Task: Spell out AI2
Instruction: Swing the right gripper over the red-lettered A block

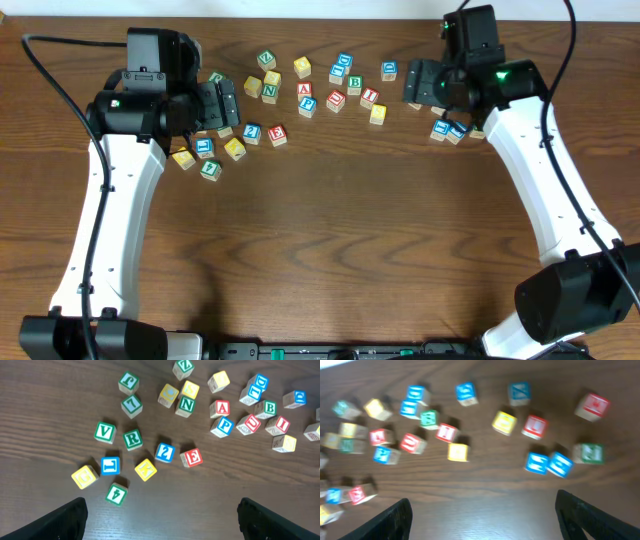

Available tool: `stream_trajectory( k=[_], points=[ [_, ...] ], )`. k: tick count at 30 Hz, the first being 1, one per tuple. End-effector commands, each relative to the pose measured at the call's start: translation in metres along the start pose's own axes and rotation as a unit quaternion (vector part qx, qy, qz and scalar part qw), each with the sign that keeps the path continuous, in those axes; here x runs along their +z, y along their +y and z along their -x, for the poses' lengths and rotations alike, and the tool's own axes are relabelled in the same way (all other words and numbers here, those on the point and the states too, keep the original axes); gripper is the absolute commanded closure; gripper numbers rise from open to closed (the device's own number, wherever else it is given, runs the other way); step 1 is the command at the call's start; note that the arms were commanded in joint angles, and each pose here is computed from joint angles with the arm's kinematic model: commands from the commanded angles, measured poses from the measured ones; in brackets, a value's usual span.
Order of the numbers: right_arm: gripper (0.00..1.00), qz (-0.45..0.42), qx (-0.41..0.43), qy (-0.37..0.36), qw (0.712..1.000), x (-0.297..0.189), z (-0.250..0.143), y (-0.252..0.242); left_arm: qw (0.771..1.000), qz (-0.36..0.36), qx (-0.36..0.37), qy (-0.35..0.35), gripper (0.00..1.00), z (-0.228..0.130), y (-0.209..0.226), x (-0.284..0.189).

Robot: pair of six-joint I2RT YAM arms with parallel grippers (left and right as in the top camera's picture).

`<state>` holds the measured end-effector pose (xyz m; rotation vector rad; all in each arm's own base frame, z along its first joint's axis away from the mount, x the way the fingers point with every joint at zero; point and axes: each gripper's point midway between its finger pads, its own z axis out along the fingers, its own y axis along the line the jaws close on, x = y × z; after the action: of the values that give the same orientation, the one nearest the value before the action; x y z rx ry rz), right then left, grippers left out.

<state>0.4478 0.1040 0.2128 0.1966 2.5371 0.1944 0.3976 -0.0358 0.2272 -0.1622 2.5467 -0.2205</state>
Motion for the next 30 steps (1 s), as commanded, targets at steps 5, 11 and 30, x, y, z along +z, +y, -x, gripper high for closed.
stream_trajectory(
  k=[5, 11, 30],
  points=[
    [0.16, 0.077, -0.05, -0.032, 0.995, 0.002, 0.018, 0.058, 0.999, 0.018, -0.008, -0.04, 0.05, 0.023, 0.008, -0.009],
    [0.2, 0.087, -0.1, -0.006, 0.991, 0.027, 0.033, 0.11, 0.997, 0.058, -0.033, -0.049, 0.05, 0.027, 0.037, -0.016],
    [0.31, 0.089, -0.183, -0.045, 0.978, 0.17, -0.004, 0.225, 0.985, 0.116, -0.131, -0.003, 0.06, 0.001, 0.11, -0.028]
  ],
)
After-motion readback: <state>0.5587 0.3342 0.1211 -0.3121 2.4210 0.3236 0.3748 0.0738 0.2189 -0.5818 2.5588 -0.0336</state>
